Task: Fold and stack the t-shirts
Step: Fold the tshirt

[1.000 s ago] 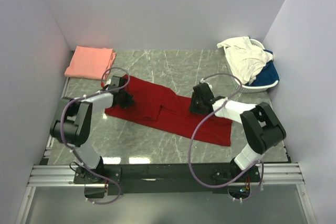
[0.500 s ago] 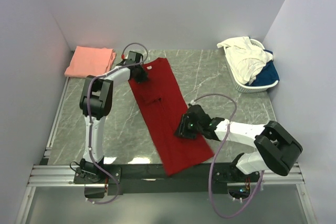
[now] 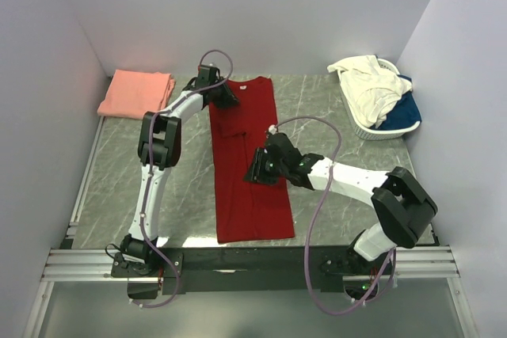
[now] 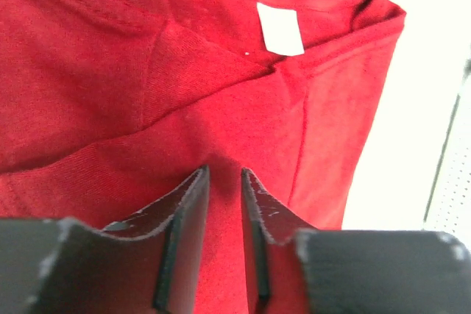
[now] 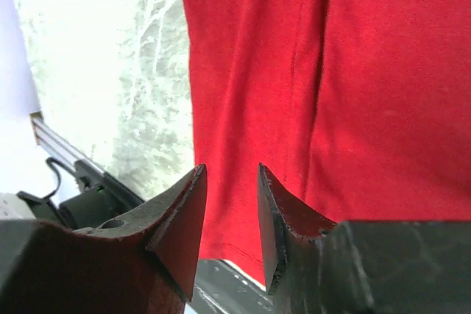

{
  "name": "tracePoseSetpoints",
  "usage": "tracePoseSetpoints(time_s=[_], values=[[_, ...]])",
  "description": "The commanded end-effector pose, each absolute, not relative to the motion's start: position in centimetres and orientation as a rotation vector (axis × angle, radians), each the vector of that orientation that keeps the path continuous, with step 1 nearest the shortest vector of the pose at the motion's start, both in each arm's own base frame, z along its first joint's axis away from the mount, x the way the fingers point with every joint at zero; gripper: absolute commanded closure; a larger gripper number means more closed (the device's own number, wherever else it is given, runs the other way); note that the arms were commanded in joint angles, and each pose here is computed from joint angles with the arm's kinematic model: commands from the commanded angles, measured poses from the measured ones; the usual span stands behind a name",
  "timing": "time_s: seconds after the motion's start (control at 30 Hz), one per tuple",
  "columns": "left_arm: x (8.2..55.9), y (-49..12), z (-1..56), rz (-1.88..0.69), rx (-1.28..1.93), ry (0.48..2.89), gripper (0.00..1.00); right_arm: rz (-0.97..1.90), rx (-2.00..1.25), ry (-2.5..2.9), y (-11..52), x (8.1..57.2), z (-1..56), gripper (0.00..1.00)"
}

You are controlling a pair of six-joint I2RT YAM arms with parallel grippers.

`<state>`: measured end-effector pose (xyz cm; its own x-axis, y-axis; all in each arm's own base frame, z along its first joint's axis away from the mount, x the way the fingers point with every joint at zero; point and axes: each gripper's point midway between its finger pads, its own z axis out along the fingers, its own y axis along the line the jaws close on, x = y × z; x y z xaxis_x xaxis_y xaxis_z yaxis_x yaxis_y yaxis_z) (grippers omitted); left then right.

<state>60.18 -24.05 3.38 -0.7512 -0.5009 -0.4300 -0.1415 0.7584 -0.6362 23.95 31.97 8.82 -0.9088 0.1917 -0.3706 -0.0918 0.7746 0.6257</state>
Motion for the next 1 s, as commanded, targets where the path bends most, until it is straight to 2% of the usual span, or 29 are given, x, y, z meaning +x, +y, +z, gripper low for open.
tracePoseSetpoints(time_s=[0.0, 0.3, 0.5, 0.77, 0.9, 0.93, 0.97], values=[[58.2, -23.6, -1.9, -0.799, -0.441, 2.486, 0.65, 0.836, 0.055, 2.524, 30.3, 24.8, 10.2, 0.59], [61.4, -24.1, 7.1, -0.963, -0.256, 2.254, 0.42, 0.777, 0.027, 2.481, 27.0, 24.2, 10.9, 0.5], [61.8, -23.3, 13.8, -1.018, -0.174, 2.117, 0.37, 0.736, -0.011, 2.489, 25.9, 23.6, 10.0, 0.47], [59.6, -20.4, 15.3, -0.838, -0.236, 2.135, 0.4, 0.7, -0.024, 2.533, 25.1, 22.5, 7.9, 0.47], [56.5, -19.4, 14.3, -0.785, -0.33, 2.183, 0.5, 0.676, 0.001, 2.547, 24.3, 21.9, 6.6, 0.47], [54.8, -19.3, 12.3, -0.775, -0.374, 2.231, 0.52, 0.678, 0.001, 2.548, 24.4, 21.7, 6.5, 0.47], [53.8, -19.2, 13.7, -0.769, -0.387, 2.208, 0.53, 0.688, -0.001, 2.55, 24.4, 21.6, 6.5, 0.47]])
